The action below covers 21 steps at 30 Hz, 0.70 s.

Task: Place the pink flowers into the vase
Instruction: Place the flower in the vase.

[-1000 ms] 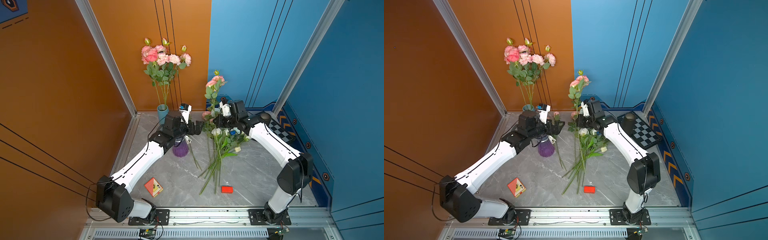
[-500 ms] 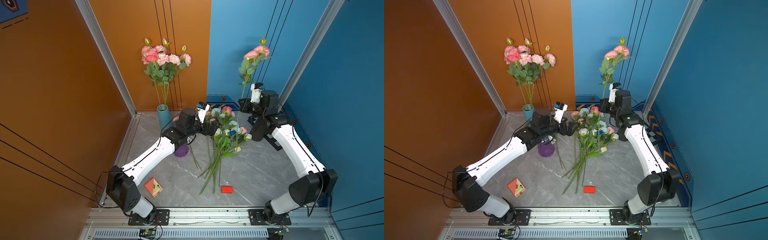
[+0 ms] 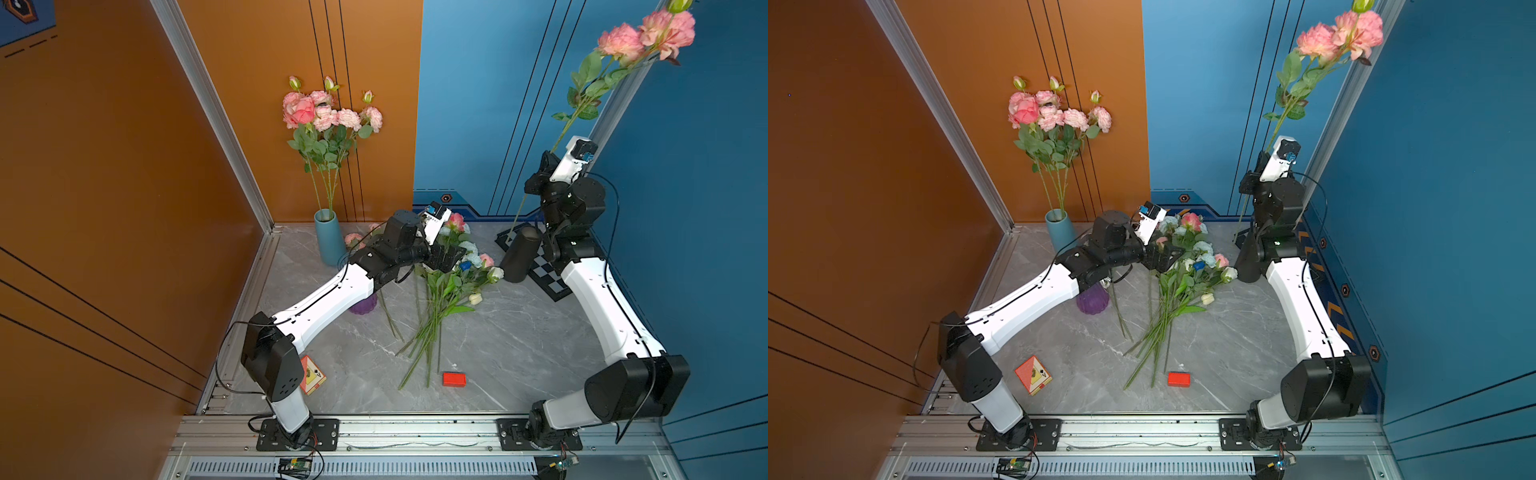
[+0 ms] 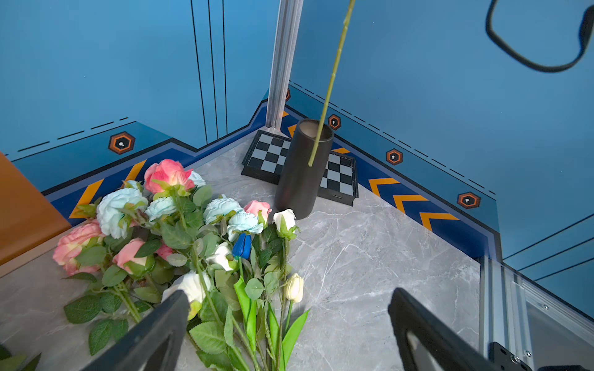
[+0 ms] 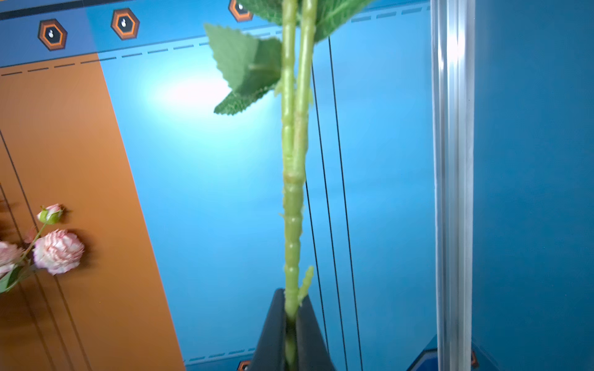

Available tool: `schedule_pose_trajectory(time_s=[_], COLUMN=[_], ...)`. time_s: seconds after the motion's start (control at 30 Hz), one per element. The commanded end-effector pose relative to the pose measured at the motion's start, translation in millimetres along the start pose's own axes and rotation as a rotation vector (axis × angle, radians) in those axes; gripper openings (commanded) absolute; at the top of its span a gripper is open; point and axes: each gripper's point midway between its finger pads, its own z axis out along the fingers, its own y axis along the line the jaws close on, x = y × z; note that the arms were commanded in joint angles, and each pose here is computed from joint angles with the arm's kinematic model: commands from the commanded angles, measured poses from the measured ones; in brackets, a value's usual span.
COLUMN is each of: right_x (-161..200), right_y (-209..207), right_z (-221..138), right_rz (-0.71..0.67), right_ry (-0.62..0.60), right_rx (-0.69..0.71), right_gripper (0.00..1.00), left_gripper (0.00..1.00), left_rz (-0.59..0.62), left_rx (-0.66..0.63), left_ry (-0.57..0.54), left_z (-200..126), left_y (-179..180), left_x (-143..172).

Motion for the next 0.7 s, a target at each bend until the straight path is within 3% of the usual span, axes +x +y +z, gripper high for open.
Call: schedule_pose_trajectory(time_s=[0.0,0.3,0.67], right_x=[-36.4,-30.6,26.9], right_y=[-13.1,-37.4,-53.6], right_z=[9.7,30.9,29.2], right_rz=[-0.099,-0.16,-0.111], right_ry=[-0.14,-0.167,-0.068], right_rx=[0.084,0.137,0.138], right_gripper=[0.0,0.0,0.0], left_gripper=[0.99,0.99,0.99], left_rz=[0.043,0.078,0.081], left_rx=[0.043,0.073,0.081], left_ry=[-0.011,-0.044,-0.032], left_z=[7.2,24.1,40.2], left_y=[-11.8,-20.6,-23.8], left_x=[-8.1,-21.7,-16.5])
